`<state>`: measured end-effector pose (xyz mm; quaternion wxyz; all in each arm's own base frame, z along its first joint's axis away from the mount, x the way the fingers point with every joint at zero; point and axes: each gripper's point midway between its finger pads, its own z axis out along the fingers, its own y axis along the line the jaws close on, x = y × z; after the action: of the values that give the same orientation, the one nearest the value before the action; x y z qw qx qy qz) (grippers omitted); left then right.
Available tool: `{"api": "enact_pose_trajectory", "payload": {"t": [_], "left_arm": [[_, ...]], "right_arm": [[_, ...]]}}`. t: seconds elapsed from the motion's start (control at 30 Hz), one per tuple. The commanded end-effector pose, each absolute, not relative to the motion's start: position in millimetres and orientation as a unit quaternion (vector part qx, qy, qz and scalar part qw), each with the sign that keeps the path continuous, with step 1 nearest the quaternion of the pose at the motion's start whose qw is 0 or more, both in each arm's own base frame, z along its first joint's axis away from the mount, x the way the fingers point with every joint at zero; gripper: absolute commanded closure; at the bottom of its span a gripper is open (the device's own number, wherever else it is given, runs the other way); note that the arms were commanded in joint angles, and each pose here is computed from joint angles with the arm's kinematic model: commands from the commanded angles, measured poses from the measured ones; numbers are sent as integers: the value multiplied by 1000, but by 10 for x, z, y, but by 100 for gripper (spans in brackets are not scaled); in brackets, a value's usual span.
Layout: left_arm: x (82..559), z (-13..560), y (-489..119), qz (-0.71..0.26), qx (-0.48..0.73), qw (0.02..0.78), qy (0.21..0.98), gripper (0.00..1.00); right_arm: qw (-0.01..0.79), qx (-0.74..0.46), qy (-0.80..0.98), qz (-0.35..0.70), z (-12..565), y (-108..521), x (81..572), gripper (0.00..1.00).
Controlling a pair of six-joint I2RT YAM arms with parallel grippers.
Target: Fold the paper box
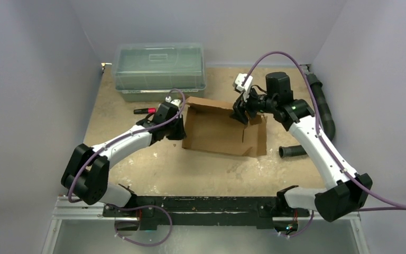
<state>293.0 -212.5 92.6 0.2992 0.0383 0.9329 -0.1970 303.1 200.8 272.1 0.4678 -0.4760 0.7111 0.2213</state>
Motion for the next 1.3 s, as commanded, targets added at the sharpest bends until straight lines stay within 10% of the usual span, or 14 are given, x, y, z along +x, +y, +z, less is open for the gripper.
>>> {"api": "enact_pose_trajectory", "payload": {"t": [0.0, 0.5, 1.27], "left_arm": [[2974, 866, -2167, -211, 36, 296, 931, 100], [3016, 672, -2107, -191, 24, 288, 938, 96], [3422, 1111, -2045, -176, 32, 424, 888, 58]], "right_arm": [[490, -484, 705, 170, 2818, 1926, 3219, 32], [497, -492, 681, 215, 2611, 2093, 3190, 99], [527, -469, 662, 254, 2661, 2161, 3072, 100]]}}
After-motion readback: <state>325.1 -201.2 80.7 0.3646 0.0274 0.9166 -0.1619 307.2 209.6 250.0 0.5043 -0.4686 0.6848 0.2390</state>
